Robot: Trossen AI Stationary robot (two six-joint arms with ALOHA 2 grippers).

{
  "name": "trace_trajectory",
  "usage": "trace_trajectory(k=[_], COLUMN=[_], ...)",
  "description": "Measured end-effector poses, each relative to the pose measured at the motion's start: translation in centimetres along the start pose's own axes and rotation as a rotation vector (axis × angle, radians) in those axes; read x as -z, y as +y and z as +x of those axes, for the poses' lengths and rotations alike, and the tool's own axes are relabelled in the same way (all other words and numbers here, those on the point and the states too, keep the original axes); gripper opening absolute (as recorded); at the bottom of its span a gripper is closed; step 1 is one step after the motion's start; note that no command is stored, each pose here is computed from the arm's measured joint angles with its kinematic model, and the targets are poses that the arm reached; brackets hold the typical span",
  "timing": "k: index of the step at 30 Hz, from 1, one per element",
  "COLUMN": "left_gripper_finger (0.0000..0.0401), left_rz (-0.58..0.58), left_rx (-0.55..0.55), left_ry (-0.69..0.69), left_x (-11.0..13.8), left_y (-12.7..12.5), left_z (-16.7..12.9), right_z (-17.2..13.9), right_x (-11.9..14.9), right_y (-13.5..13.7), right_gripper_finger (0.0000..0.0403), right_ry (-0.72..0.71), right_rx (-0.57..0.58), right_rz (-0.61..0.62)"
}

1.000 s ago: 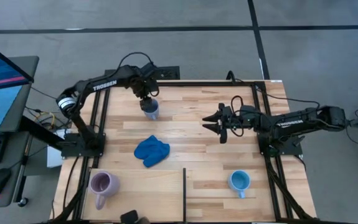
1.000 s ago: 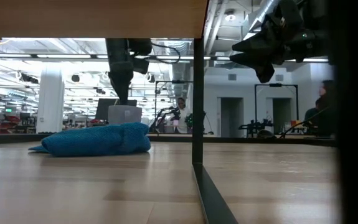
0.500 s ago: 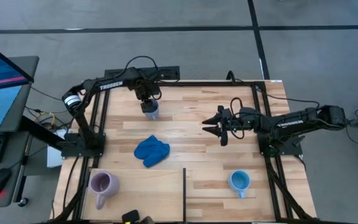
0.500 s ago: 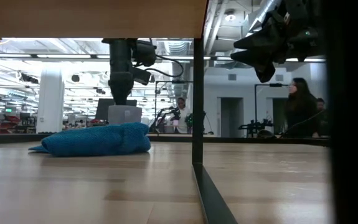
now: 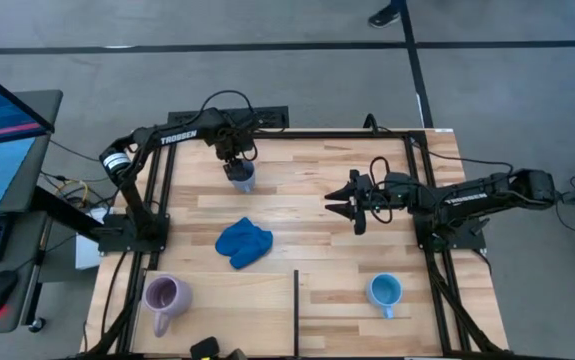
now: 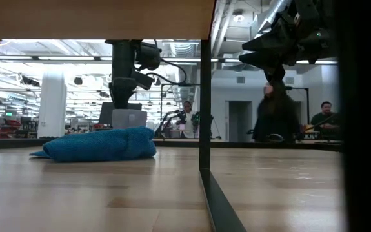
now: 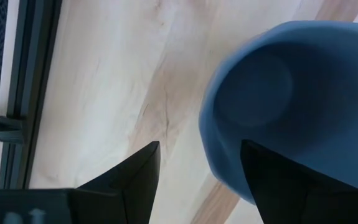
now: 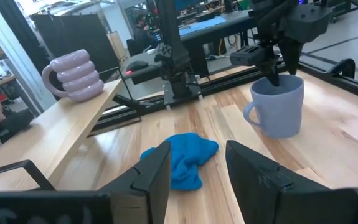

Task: Stack small to large cups/mugs on shelf
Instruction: Put the top blue cup on the shelf

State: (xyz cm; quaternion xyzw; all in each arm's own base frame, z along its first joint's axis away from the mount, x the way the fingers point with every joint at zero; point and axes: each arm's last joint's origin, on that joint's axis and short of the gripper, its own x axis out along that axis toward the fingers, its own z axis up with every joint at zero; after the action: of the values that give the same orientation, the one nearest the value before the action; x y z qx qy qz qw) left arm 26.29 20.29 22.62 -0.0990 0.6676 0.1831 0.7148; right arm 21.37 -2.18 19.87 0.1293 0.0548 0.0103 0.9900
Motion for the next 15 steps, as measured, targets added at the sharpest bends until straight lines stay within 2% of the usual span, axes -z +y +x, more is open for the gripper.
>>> trace_trajectory(k=[15], left_gripper_finger=[0.0215], left_rz=[-0.004], left_rx=[-0.001], left_ry=[-0.002], left_x=[-0.02], left_y=[0.01], left_z=[0.0], right_z=[0.0], right_x=[0.0], right_y=[0.0], right_gripper_finger=[0.0172], right_ry=[0.0], right_rx=[0.0], right_rz=[0.0])
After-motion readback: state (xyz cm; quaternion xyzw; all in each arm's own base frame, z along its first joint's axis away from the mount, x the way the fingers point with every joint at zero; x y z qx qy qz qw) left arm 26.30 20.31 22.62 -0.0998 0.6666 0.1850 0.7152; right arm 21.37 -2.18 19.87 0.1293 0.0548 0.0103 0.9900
